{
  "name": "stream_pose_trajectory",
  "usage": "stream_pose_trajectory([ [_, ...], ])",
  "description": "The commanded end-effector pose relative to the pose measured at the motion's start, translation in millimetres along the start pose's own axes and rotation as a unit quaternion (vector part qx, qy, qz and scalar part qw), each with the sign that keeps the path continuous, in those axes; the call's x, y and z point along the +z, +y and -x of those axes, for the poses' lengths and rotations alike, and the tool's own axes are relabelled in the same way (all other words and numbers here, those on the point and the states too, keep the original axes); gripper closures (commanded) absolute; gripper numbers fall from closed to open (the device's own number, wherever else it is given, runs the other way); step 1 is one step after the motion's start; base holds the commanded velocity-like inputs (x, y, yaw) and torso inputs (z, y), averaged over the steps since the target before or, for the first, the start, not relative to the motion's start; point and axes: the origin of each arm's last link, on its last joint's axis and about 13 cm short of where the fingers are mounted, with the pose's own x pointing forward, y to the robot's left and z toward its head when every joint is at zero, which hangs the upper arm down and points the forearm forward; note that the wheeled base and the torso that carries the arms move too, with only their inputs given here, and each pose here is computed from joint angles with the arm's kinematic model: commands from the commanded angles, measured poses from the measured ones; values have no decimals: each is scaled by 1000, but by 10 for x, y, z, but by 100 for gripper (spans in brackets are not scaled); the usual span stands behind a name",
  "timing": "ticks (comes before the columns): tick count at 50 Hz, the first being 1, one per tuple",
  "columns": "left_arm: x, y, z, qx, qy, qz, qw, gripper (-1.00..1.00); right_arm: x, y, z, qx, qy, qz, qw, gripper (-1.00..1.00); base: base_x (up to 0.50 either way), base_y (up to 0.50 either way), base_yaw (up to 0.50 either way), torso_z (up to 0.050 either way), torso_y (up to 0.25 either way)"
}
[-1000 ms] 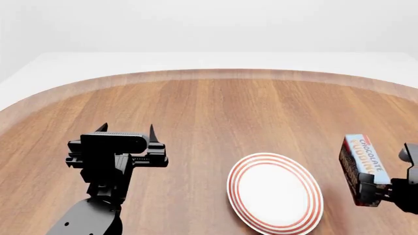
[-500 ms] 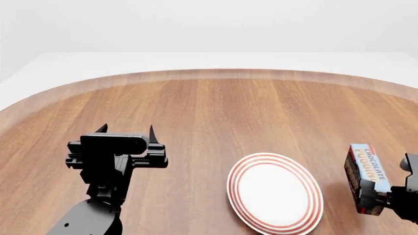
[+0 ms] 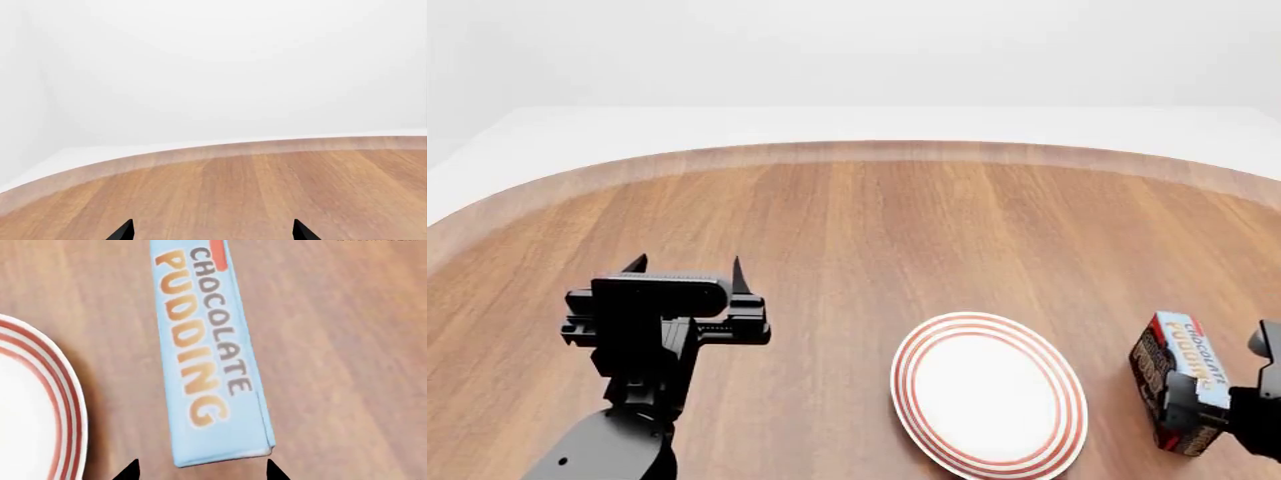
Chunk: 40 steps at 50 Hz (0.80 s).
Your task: Put the chocolate pudding to the right of the plate.
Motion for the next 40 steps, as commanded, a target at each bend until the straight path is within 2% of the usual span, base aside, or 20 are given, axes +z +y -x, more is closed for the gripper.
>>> stream_pose_trajectory([
  [1,-2,-3,2,-1,1,0,1000,-100,22,-13,7,-6,-7,-1,1000,-100,0,0,0,0,0],
  [9,-4,-4,1,-1,1,0,1000,-100,110,-10,71,-23,-36,-6,999,-100,0,0,0,0,0],
  [13,-10,-9,3,-2,2,-1,1000,-100,187,12,152,-26,-87,11,996,-100,0,0,0,0,0],
  [16,-10,-8,2,-2,2,-1,1000,-100,240,21,213,-21,-106,4,994,-100,0,0,0,0,0],
  [20,-4,-11,5,-2,2,-1,1000,-100,403,42,425,-20,-174,-8,985,-100,0,0,0,0,0],
  [27,0,-9,7,-2,2,-2,1000,-100,546,85,734,18,-239,-15,971,-100,0,0,0,0,0],
  [33,6,-8,7,-1,1,-1,1000,-100,591,157,873,39,-265,-2,963,-100,0,0,0,0,0],
  [40,19,-11,5,-1,0,-2,1000,-100,593,262,902,49,-279,19,959,-100,0,0,0,0,0],
])
